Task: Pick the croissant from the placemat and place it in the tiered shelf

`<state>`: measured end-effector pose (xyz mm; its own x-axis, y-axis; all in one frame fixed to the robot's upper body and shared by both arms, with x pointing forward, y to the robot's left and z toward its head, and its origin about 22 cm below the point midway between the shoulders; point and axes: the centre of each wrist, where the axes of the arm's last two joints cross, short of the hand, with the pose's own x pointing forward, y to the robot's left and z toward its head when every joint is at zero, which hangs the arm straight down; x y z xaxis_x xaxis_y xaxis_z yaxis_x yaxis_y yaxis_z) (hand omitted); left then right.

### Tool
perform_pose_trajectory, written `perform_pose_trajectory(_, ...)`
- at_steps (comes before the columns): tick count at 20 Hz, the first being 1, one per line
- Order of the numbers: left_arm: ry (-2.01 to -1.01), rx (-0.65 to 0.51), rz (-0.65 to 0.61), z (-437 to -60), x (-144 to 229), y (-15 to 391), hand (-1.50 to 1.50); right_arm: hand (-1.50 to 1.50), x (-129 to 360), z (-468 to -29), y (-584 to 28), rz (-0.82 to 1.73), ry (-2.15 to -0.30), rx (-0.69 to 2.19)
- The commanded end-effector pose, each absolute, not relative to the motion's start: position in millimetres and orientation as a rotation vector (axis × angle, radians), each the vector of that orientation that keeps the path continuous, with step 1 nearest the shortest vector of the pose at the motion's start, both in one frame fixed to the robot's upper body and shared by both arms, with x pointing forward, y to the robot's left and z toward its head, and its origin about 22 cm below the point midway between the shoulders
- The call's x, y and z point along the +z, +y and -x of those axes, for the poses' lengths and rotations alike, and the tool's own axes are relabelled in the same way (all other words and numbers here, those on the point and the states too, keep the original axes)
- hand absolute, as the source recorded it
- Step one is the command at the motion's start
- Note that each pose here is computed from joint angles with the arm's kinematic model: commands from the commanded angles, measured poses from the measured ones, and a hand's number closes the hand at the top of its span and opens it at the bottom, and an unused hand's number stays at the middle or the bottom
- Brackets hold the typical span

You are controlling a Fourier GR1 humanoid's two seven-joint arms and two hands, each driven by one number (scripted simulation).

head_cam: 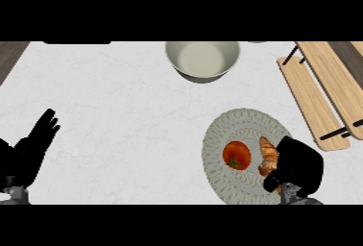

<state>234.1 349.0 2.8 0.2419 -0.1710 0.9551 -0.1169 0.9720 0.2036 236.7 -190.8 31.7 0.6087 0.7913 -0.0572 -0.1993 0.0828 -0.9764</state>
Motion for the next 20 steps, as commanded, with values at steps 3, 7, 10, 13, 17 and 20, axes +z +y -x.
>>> perform_pose_trajectory(3,-1.356,-0.061,-0.216,-238,-5,339,0.00,1.50,75,-308,-174,1.349,-0.521,0.437)
perform_pose_trajectory(7,-1.380,-0.090,-0.213,-252,12,337,0.00,1.50,115,-349,-177,1.397,-0.511,0.200)
perform_pose_trajectory(10,-1.345,-0.091,-0.209,-245,1,330,0.00,1.50,143,-373,-169,1.437,-0.520,0.118)
perform_pose_trajectory(13,-1.347,-0.117,-0.211,-242,5,334,0.00,1.50,176,-387,-156,1.458,-0.573,0.023)
perform_pose_trajectory(17,-1.364,-0.076,-0.224,-251,7,339,0.00,1.50,213,-393,-145,1.410,-0.701,-0.136)
perform_pose_trajectory(20,-1.346,-0.083,-0.238,-240,-7,338,0.00,1.50,246,-382,-129,1.439,-0.789,-0.228)
